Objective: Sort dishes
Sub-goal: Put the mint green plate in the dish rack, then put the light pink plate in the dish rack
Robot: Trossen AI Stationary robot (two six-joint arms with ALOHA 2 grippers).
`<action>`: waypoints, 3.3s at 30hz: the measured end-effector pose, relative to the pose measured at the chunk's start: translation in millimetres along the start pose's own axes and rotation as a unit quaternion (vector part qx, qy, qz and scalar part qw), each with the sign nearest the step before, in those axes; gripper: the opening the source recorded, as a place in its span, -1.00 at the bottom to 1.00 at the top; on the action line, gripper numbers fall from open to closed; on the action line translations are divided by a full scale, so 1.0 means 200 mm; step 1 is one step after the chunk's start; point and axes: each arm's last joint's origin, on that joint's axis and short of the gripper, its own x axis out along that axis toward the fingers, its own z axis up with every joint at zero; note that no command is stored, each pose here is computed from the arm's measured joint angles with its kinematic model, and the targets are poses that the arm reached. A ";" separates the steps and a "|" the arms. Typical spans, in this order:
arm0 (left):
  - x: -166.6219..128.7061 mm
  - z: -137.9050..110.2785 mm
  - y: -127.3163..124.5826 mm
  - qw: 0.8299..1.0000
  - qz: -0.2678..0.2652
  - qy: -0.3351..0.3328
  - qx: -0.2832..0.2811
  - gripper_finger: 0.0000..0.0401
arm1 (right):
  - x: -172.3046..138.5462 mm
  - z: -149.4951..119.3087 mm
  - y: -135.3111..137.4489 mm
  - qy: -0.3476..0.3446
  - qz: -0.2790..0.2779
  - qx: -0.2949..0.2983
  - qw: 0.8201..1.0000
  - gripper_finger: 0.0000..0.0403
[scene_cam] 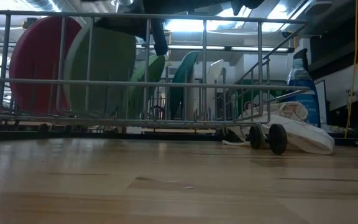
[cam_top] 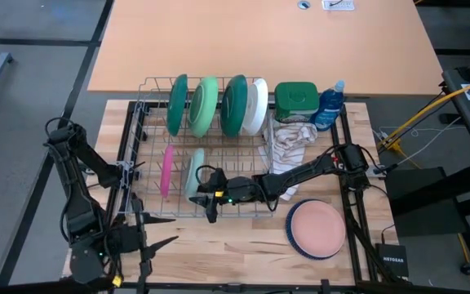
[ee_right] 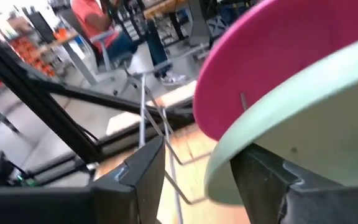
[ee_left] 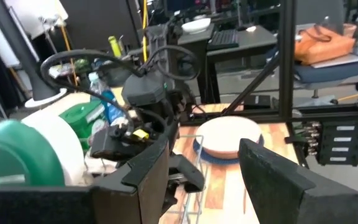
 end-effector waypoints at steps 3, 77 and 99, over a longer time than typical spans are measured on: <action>0.02 -0.02 0.01 1.000 0.009 0.007 -0.007 -0.08 | 0.00 -0.02 -0.01 0.030 -0.015 -0.010 0.999 -0.10; 0.07 -0.48 0.62 0.981 -0.126 0.031 -0.141 -0.08 | -1.03 -0.20 0.59 0.439 -0.146 0.180 0.868 -0.10; 0.07 -0.48 0.62 0.985 -0.127 0.028 -0.117 -0.08 | -0.96 -0.50 0.48 0.463 -0.390 0.242 0.758 -0.10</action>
